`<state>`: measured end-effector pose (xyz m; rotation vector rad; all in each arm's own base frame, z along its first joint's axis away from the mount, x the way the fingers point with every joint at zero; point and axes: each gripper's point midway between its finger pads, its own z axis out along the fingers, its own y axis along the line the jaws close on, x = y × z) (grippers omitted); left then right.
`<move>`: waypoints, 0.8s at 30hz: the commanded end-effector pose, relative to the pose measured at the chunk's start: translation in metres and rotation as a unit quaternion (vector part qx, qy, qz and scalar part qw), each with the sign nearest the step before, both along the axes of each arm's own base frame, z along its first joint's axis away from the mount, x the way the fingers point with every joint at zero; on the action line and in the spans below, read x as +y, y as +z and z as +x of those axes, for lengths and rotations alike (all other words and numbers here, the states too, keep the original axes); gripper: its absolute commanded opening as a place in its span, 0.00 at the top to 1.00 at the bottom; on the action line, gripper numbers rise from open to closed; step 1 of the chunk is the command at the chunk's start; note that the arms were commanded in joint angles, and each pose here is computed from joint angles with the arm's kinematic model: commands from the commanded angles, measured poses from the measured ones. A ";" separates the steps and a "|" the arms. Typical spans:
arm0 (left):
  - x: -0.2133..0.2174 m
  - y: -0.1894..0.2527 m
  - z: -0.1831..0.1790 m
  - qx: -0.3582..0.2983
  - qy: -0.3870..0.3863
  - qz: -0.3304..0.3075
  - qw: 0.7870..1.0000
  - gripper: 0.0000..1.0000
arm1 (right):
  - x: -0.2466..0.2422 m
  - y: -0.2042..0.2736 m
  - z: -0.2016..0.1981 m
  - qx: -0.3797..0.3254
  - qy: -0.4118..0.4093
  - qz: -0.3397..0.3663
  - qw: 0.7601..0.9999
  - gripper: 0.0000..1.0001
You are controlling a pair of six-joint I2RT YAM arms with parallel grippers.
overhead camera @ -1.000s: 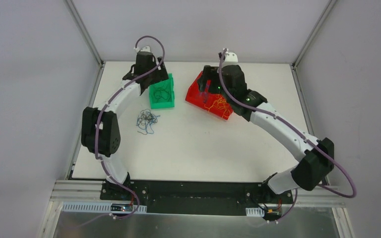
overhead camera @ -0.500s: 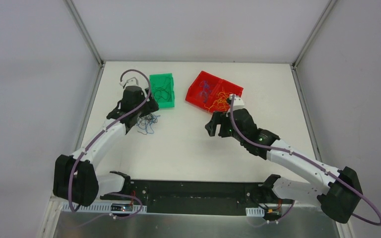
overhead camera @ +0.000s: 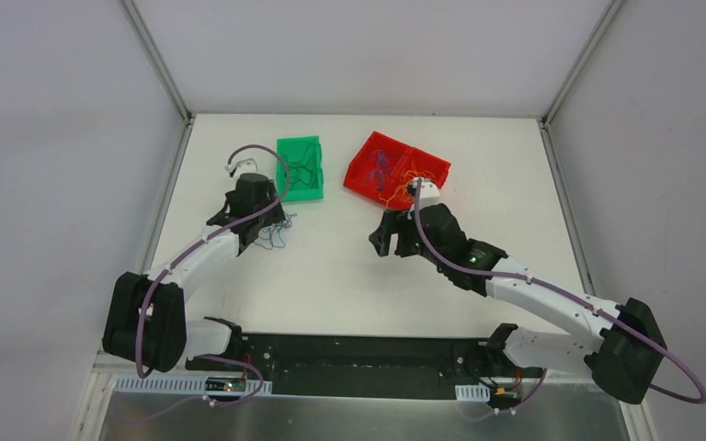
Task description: Untangle the cables
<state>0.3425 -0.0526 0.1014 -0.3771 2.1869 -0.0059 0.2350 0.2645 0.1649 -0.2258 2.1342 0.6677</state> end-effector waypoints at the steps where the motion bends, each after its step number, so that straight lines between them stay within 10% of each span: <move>1: 0.002 0.018 0.013 -0.016 -0.009 0.028 0.999 0.49 | 0.001 0.023 0.004 -0.036 -0.003 0.023 0.999 0.18; 5: -0.003 0.019 0.013 -0.015 -0.020 0.018 1.000 0.86 | 0.000 0.023 0.004 -0.037 -0.004 0.023 0.999 0.18; 8: -0.002 0.016 0.014 -0.007 -0.014 0.021 1.000 0.84 | 0.001 0.021 0.005 -0.036 -0.004 0.021 0.999 0.18; 13: 0.008 0.009 0.014 0.019 0.011 0.046 0.999 0.50 | 0.001 0.022 0.004 -0.037 -0.003 0.023 0.999 0.18; 24: 0.001 -0.004 0.015 0.042 -0.001 0.027 0.999 1.00 | -0.001 0.022 0.004 -0.039 -0.006 0.022 0.999 0.18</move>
